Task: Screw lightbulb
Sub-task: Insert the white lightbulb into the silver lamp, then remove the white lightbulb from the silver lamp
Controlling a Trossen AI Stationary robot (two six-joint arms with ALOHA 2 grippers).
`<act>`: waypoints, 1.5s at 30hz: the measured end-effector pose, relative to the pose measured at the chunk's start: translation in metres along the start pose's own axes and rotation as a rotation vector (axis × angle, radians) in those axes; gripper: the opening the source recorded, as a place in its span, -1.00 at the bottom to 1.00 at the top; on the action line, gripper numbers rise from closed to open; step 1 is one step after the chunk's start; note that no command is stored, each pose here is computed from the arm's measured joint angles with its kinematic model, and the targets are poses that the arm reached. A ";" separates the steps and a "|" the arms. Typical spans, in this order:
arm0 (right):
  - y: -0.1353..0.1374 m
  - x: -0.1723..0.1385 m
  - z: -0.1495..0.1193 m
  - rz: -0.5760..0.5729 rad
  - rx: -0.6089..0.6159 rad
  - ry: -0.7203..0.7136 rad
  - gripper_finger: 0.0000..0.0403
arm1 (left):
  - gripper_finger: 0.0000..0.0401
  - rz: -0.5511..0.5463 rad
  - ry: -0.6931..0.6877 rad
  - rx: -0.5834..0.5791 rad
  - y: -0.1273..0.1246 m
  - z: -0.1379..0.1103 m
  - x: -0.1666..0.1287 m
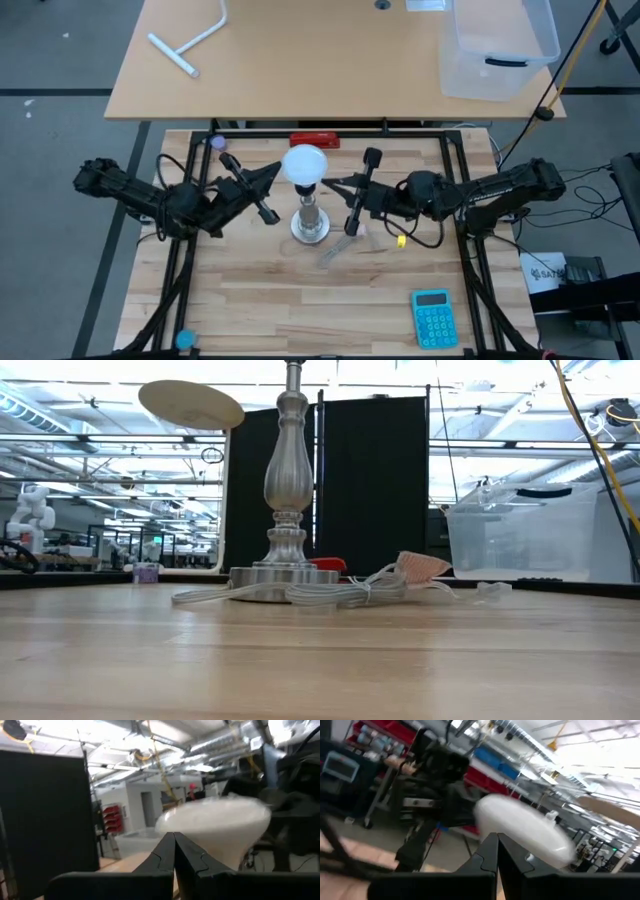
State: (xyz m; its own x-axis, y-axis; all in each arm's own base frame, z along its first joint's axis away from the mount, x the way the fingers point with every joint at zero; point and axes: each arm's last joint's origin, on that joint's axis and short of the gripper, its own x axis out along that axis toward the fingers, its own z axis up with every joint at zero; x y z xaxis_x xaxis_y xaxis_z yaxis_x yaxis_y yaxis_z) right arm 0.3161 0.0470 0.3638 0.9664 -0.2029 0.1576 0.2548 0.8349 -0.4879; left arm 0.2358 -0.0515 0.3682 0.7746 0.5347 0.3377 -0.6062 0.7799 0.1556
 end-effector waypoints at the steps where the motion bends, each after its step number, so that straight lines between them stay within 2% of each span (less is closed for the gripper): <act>1: 0.002 0.000 -0.001 0.009 -0.004 0.010 -1.00 | -0.99 0.008 0.010 0.007 0.000 -0.001 0.000; 6: 0.006 -0.002 -0.002 0.036 -0.018 0.042 -1.00 | -0.99 0.029 0.013 0.009 0.000 0.000 -0.001; 13: 0.012 -0.004 -0.014 0.096 0.003 0.157 -1.00 | -0.99 -0.016 -0.039 0.039 -0.007 0.013 -0.015; 17: 0.011 -0.003 -0.018 0.048 0.029 0.208 -1.00 | -0.99 -0.045 -0.043 0.050 -0.013 0.018 -0.025; 24: 0.012 -0.003 -0.016 0.082 0.076 0.186 -1.00 | -0.99 -0.122 -0.046 0.079 -0.025 0.027 -0.045; 28: 0.014 -0.007 -0.022 0.078 0.087 0.185 -1.00 | -0.99 -0.115 -0.004 0.098 -0.028 0.029 -0.053; 37: 0.013 -0.033 -0.041 0.028 0.132 0.111 -1.00 | -0.99 -0.191 0.110 0.100 -0.040 0.012 -0.057; 45: 0.009 -0.051 -0.049 0.020 0.162 0.102 -1.00 | -0.99 -0.274 0.244 0.015 -0.042 -0.017 -0.044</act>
State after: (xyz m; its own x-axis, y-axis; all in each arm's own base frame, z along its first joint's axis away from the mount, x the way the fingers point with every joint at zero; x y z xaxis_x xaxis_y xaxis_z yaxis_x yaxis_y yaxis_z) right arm 0.2711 0.0400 0.3096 0.9717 -0.2291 0.0570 0.2345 0.9090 -0.3445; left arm 0.2304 -0.1020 0.3308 0.9276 0.3702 0.0504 -0.3717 0.9011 0.2233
